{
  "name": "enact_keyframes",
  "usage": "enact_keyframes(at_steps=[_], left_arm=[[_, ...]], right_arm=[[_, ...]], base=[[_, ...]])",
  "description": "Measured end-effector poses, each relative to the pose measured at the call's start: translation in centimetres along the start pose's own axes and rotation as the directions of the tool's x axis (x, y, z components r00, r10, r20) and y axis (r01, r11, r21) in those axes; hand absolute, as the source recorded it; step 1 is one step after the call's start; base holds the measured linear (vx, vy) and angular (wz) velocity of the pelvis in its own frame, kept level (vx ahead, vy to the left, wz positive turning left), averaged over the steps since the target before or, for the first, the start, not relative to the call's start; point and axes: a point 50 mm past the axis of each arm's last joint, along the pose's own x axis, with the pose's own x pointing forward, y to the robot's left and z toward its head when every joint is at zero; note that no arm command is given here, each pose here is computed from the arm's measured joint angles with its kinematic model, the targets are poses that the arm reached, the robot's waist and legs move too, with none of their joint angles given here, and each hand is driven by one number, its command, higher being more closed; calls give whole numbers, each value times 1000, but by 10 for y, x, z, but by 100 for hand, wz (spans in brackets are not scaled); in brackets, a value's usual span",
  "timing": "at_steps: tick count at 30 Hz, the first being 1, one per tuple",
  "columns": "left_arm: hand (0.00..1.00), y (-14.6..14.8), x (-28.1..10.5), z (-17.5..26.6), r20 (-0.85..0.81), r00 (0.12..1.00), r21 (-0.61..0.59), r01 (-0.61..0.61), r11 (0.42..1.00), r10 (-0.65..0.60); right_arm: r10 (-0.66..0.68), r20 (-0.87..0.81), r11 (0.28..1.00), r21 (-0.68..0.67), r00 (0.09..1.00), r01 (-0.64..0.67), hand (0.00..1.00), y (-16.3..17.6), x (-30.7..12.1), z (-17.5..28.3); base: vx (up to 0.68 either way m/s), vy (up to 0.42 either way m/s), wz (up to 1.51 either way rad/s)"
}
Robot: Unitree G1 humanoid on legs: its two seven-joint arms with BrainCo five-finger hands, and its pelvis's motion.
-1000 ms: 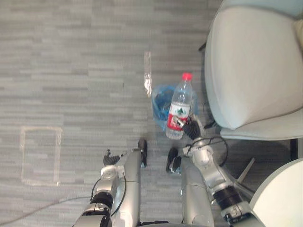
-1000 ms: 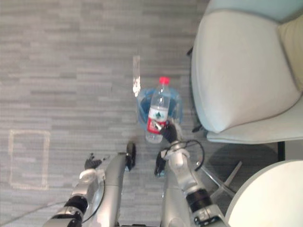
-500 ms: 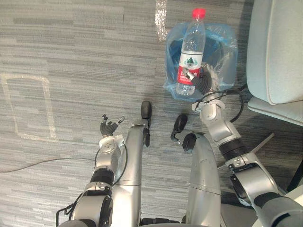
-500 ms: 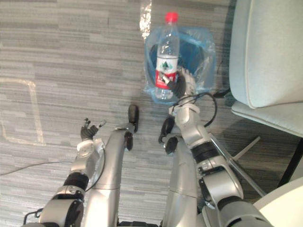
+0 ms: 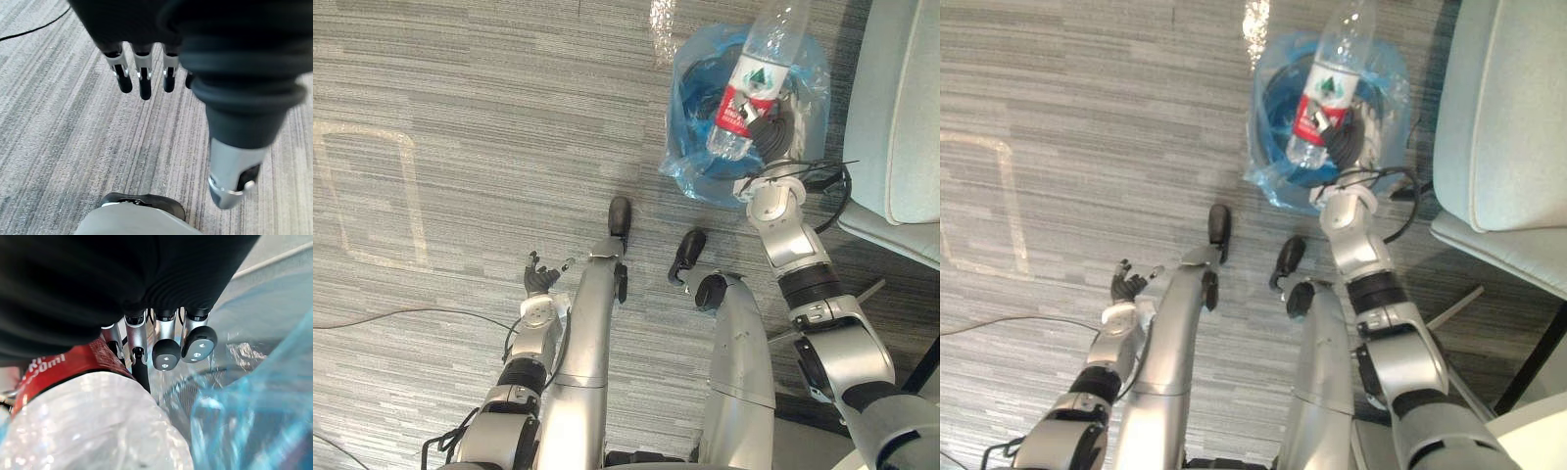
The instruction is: Gather rubbish on tea table into small bin, then transfer packed bag to large trash can.
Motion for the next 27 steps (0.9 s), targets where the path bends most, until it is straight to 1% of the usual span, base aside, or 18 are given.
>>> enact_keyframes(at_steps=[4, 5, 9, 13, 17, 23, 27], left_arm=[[0, 2, 0, -1, -5, 1000, 9, -4, 1000, 4], [0, 2, 0, -2, -7, 1000, 11, -5, 1000, 5], [0, 3, 1, -4, -13, 1000, 15, -8, 1000, 8], [0, 4, 1, -4, -12, 1000, 14, -10, 1000, 10], [0, 5, 1, -4, -8, 1000, 15, -13, 1000, 13], [0, 7, 1, -7, -21, 1000, 24, -19, 1000, 19], [0, 9, 2, -7, -21, 999, 29, -24, 999, 24]], right_arm=[[-37, -15, 999, 15, 999, 38, 100, -6, 2, -2], [-44, -21, 999, 17, 999, 44, 0, -7, 3, -3], [-52, -49, 999, 11, 997, 53, 0, -9, 3, -9], [-33, -99, 999, -10, 995, 32, 0, -3, 0, -21], [-28, -99, 1000, -7, 995, 27, 0, -1, -1, -20], [22, -60, 999, -33, 998, -24, 0, 11, -7, -15], [48, -5, 995, -86, 999, -48, 0, 15, -12, -11]], base=[[-64, 3, 1], [-81, -1, -1], [-63, 1, 1], [-60, 5, -2], [-71, 8, -6], [-69, -5, -5], [-74, -14, -5]])
